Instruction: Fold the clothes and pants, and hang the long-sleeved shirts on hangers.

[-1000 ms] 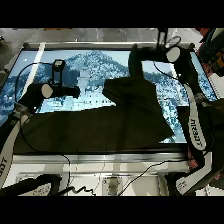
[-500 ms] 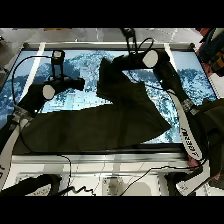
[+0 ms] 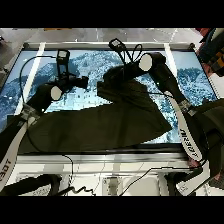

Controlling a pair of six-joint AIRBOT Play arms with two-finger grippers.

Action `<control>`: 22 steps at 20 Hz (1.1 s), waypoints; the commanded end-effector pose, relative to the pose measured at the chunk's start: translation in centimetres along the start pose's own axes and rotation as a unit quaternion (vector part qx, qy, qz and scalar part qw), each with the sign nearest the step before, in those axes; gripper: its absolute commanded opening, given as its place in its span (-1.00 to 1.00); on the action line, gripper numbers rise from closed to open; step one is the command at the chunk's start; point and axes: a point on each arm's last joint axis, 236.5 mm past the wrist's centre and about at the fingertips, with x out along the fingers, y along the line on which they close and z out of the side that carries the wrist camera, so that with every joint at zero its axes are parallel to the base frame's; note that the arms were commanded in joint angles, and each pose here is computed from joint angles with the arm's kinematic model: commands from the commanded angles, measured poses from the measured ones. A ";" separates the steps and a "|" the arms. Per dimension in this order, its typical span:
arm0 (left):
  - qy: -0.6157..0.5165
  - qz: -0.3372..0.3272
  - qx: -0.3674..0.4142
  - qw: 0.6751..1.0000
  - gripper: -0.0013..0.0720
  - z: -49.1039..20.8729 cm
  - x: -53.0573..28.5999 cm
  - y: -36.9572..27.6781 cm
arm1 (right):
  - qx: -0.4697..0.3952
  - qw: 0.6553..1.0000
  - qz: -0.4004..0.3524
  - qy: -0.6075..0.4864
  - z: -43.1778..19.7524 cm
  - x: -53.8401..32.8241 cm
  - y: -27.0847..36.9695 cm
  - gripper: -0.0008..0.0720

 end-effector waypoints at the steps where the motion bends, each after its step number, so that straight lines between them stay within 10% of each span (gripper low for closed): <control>1: 0.103 -0.021 -0.019 0.994 0.94 -6.1 2.1 -1.0 | 0.052 0.994 -0.082 0.051 -3.9 -1.5 -7.6 0.71; 6: 0.102 -0.056 -0.122 0.986 0.94 -6.9 3.9 -3.0 | 0.263 0.948 -0.124 0.128 -15.3 -5.3 -18.6 0.46; 10: 0.101 -0.056 -0.123 0.986 0.94 -6.8 3.9 -3.0 | 0.410 0.901 0.006 0.140 -24.3 -3.3 -17.8 0.32; 13: 0.101 -0.056 -0.123 0.986 0.94 -6.8 3.9 -3.0 | 0.477 0.870 0.039 0.119 -27.8 -0.9 -17.0 0.95; 22: 0.103 -0.056 -0.122 0.986 0.94 -6.9 3.9 -3.0 | 0.555 0.824 0.064 0.098 -30.0 5.4 -16.5 0.91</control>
